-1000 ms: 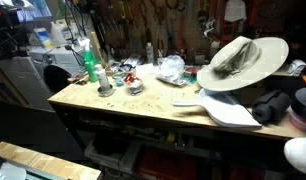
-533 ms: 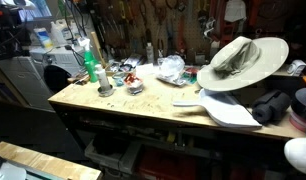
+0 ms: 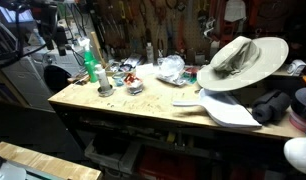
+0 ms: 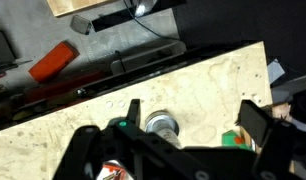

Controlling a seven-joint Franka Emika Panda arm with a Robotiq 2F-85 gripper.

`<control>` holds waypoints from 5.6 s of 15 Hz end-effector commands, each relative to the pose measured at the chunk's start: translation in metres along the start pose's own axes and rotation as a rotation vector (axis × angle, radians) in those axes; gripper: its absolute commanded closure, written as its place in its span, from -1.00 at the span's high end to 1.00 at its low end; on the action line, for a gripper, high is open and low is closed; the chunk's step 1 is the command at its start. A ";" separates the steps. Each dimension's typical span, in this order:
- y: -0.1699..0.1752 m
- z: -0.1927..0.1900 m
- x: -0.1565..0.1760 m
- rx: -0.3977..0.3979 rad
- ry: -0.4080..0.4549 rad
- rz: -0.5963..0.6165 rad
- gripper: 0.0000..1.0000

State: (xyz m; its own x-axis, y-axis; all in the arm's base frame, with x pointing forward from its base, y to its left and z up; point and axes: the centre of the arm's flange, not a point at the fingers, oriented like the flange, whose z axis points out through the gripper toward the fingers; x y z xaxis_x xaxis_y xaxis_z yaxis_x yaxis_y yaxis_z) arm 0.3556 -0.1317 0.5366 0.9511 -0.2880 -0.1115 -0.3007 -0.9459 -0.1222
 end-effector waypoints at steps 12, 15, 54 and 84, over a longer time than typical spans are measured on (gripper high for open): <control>0.217 -0.024 0.147 -0.115 0.376 0.205 1.00; 0.266 -0.024 0.157 -0.131 0.406 0.293 1.00; 0.462 0.022 0.296 -0.193 0.791 0.724 1.00; 0.494 0.041 0.341 -0.147 1.020 0.646 -0.61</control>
State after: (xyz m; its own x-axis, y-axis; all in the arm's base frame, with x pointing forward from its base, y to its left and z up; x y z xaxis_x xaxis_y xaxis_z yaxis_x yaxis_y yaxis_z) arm 0.5196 -0.6695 0.3994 0.3042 -0.6419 0.7039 -0.8006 -0.5726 -0.1763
